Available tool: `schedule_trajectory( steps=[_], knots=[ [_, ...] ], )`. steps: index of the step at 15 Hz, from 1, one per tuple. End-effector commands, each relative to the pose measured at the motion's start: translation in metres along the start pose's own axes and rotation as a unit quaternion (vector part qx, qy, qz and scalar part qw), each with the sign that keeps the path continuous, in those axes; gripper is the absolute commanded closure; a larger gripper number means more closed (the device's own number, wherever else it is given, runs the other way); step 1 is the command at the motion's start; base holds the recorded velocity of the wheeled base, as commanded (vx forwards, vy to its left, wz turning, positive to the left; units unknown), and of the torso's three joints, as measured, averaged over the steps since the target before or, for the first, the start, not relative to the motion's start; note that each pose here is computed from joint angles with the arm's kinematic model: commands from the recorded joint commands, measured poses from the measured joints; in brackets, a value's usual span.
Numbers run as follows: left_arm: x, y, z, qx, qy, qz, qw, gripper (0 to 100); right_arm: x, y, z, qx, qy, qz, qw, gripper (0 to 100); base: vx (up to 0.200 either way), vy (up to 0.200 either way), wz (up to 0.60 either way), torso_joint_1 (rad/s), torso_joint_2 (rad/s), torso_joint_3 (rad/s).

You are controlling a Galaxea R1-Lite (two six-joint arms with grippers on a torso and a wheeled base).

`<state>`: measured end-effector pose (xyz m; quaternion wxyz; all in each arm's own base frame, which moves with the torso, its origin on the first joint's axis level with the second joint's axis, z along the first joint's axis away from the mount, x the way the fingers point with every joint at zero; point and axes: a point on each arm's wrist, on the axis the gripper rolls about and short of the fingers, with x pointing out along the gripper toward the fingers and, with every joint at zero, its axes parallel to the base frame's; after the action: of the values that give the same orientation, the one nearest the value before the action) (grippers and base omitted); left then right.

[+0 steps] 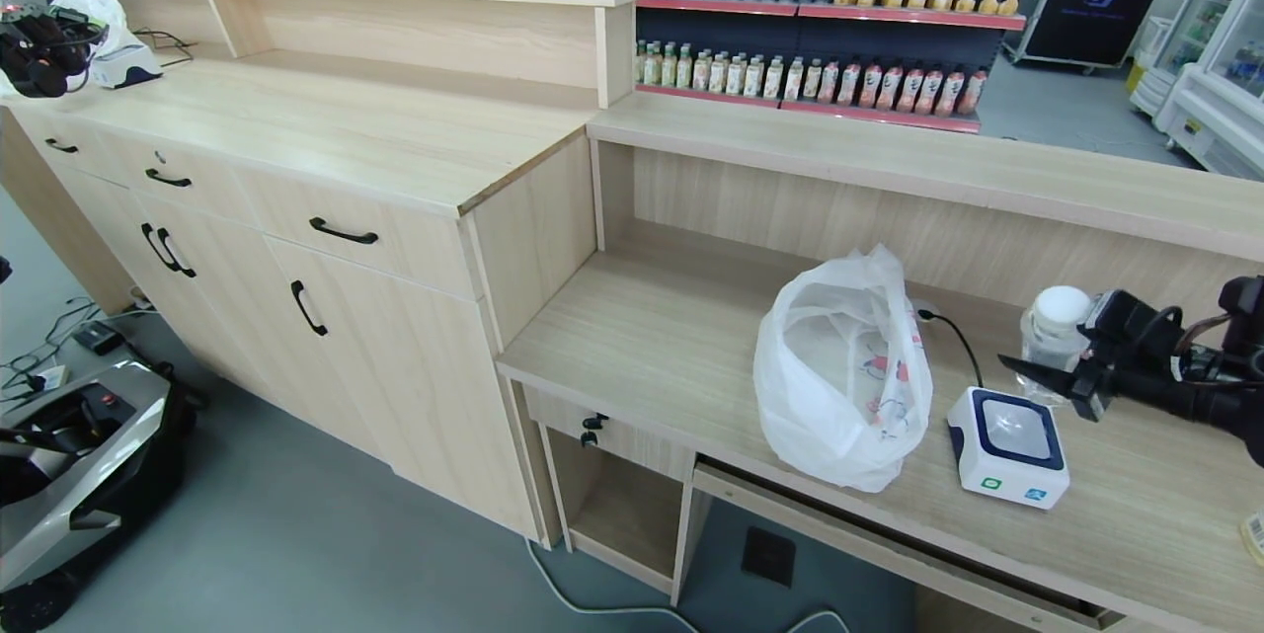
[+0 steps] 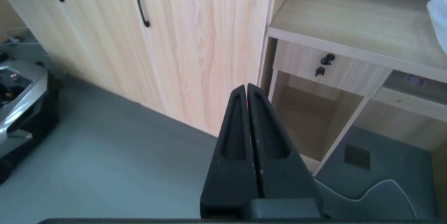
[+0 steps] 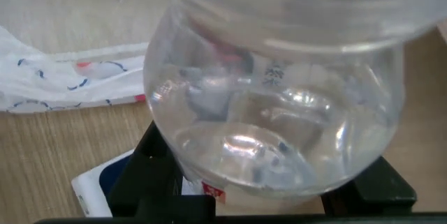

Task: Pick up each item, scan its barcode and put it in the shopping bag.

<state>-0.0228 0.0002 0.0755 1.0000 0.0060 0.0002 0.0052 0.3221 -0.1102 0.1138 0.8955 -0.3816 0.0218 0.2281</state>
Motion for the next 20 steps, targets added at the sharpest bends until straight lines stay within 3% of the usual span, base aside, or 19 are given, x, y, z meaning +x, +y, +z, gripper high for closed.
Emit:
schedule_trajectory(
  steps=[1, 4, 5, 8, 13, 17, 19, 20],
  knots=[
    [0.0, 0.0, 0.0, 0.0, 0.0, 0.0, 1.0, 100, -0.021, -0.024, 0.035, 0.077, 0.027, -0.098, 0.992, 100, 0.0, 0.0, 0.0, 0.0, 0.0, 0.0],
    [0.0, 0.0, 0.0, 0.0, 0.0, 0.0, 1.0, 100, -0.027, -0.028, 0.065, 0.27, 0.064, -0.244, 0.929, 100, 0.0, 0.0, 0.0, 0.0, 0.0, 0.0],
    [0.0, 0.0, 0.0, 0.0, 0.0, 0.0, 1.0, 100, -0.025, -0.024, 0.07, 0.28, 0.059, -0.244, 0.927, 100, 0.0, 0.0, 0.0, 0.0, 0.0, 0.0],
    [0.0, 0.0, 0.0, 0.0, 0.0, 0.0, 1.0, 100, -0.041, 0.018, 0.073, 0.22, 0.038, -0.24, 0.945, 100, 0.0, 0.0, 0.0, 0.0, 0.0, 0.0],
    [0.0, 0.0, 0.0, 0.0, 0.0, 0.0, 1.0, 100, -0.039, 0.011, 0.079, 0.12, 0.007, -0.254, 0.96, 100, 0.0, 0.0, 0.12, 0.0, 0.0, -0.001],
    [0.0, 0.0, 0.0, 0.0, 0.0, 0.0, 1.0, 100, 0.001, 0.009, 0.089, 0.11, -0.04, -0.238, 0.964, 100, 0.0, 0.0, 0.6, 0.0, 0.0, 0.004],
    [0.0, 0.0, 0.0, 0.0, 0.0, 0.0, 1.0, 100, 0.021, 0.015, 0.091, 0.14, -0.053, -0.222, 0.964, 100, 0.0, 0.0, 0.3, 0.001, 0.0, 0.001],
    [0.0, 0.0, 0.0, 0.0, 0.0, 0.0, 1.0, 100, 0.039, 0.025, 0.079, 0.163, -0.046, -0.201, 0.965, 100, 0.0, 0.0, 0.0, 0.0, 0.0, 0.0]
  ],
)
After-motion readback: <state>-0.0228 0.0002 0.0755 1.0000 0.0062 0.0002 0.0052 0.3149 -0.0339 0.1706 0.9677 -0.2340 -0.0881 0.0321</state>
